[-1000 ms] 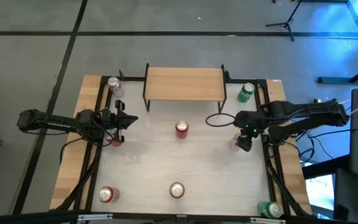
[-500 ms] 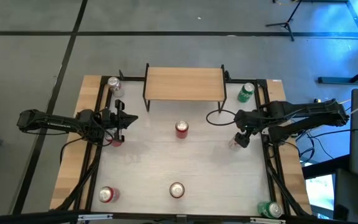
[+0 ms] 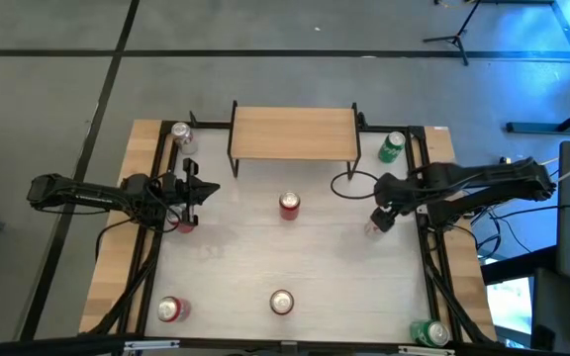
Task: Place canned beverage on shelf
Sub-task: Put the right white soda can on the shelf
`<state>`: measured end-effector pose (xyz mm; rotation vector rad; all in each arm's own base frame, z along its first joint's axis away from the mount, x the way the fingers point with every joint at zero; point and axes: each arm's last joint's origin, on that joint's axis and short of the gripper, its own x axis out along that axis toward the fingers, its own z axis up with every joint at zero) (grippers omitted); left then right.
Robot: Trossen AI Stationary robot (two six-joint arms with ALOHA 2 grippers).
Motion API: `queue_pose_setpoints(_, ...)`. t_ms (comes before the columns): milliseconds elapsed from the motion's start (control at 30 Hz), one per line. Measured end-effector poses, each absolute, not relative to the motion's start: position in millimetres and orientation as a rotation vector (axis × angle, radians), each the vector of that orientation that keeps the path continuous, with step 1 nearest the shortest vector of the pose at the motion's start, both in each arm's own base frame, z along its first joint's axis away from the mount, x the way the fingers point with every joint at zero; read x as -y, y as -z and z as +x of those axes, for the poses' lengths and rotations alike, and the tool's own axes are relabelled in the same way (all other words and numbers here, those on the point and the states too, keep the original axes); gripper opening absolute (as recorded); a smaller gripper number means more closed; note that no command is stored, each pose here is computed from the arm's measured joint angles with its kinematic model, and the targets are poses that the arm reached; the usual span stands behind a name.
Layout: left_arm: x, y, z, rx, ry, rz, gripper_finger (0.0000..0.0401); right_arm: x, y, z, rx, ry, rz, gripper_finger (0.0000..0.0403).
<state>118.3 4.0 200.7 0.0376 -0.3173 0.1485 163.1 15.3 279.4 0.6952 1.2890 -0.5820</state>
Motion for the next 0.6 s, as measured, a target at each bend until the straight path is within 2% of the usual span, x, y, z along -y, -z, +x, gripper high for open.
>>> queue_pose_setpoints(600, -4, -201, 118, 0.318, -0.148, 0.036, 0.0002, -20, -247, 185, -1.444, 0.604, 0.707, 0.0349)
